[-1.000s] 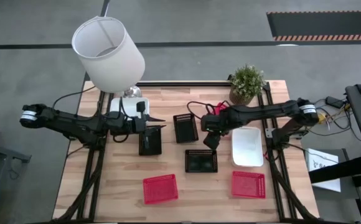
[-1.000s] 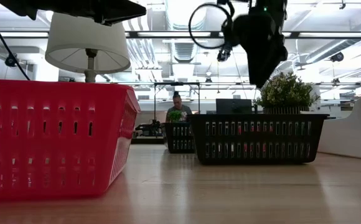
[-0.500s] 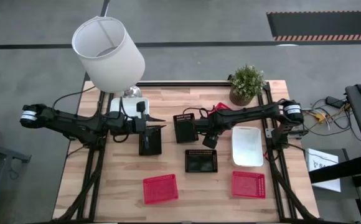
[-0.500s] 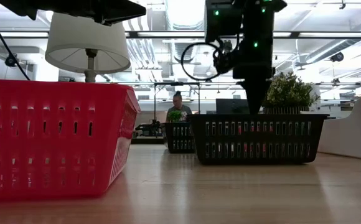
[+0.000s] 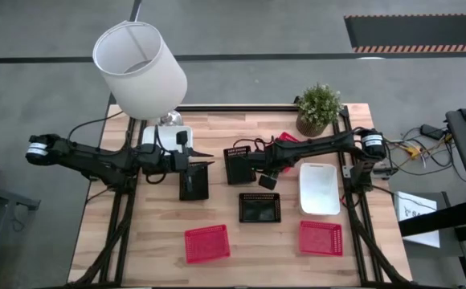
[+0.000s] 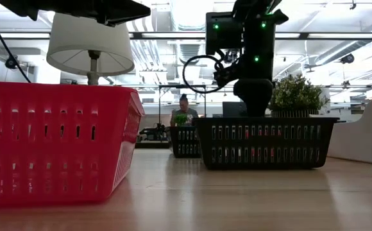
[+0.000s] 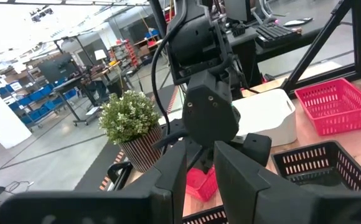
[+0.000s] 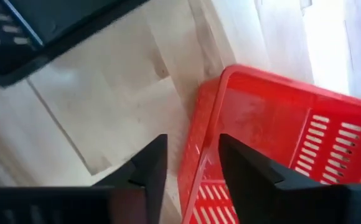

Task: Stack baskets by color
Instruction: Stack the top red bin on top of the bottom left red bin

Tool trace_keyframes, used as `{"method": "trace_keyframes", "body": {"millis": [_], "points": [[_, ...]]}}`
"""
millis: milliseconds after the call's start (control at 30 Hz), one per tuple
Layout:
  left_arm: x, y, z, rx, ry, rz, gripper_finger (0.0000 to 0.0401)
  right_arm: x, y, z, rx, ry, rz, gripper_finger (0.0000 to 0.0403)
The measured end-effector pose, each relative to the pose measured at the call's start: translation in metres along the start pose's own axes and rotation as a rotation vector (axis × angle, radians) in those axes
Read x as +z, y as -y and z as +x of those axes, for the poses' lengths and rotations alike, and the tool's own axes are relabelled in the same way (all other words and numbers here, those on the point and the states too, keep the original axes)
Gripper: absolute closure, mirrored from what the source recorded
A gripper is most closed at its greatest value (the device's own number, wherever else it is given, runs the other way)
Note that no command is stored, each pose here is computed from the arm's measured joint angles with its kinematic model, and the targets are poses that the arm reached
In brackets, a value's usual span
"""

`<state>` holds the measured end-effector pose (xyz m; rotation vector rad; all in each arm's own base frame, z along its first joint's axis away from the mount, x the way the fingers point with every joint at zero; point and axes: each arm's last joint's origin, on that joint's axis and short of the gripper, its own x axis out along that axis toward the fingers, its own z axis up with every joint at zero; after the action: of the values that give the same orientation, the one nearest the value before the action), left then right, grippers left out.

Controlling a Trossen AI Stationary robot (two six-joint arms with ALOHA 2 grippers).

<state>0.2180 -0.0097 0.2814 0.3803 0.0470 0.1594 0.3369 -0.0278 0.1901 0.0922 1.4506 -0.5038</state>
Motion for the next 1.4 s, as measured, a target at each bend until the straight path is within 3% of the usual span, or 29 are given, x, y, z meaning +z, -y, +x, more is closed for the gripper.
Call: {"method": "trace_keyframes", "body": {"millis": [300, 533, 700, 967, 1133, 1233, 1400], "points": [[0.000, 0.000, 0.000, 0.000, 0.000, 0.000, 0.0336, -0.001, 0.000, 0.002, 0.003, -0.001, 0.001, 0.0388], [0.000, 0.000, 0.000, 0.000, 0.000, 0.000, 0.0336, -0.003, 0.002, -0.003, 0.007, -0.012, -0.002, 0.0394], [0.000, 0.000, 0.000, 0.000, 0.001, 0.000, 0.0336, -0.011, 0.010, -0.026, 0.014, 0.009, -0.007, 0.0394], [0.000, 0.000, 0.000, 0.001, 0.003, 0.000, 0.0336, -0.033, 0.018, -0.081, 0.023, 0.196, -0.054, 0.0394], [0.002, 0.000, 0.002, 0.008, 0.025, -0.006, 0.0336, -0.054, 0.015, -0.115, 0.024, 0.326, -0.184, 0.0394], [0.002, 0.002, 0.006, -0.016, 0.057, -0.010, 0.0336, -0.064, 0.015, -0.131, 0.013, 0.396, -0.199, 0.0394], [0.001, 0.007, 0.018, -0.072, 0.098, -0.009, 0.0336, -0.075, 0.011, -0.133, 0.178, 0.479, -0.203, 0.0394]]}}
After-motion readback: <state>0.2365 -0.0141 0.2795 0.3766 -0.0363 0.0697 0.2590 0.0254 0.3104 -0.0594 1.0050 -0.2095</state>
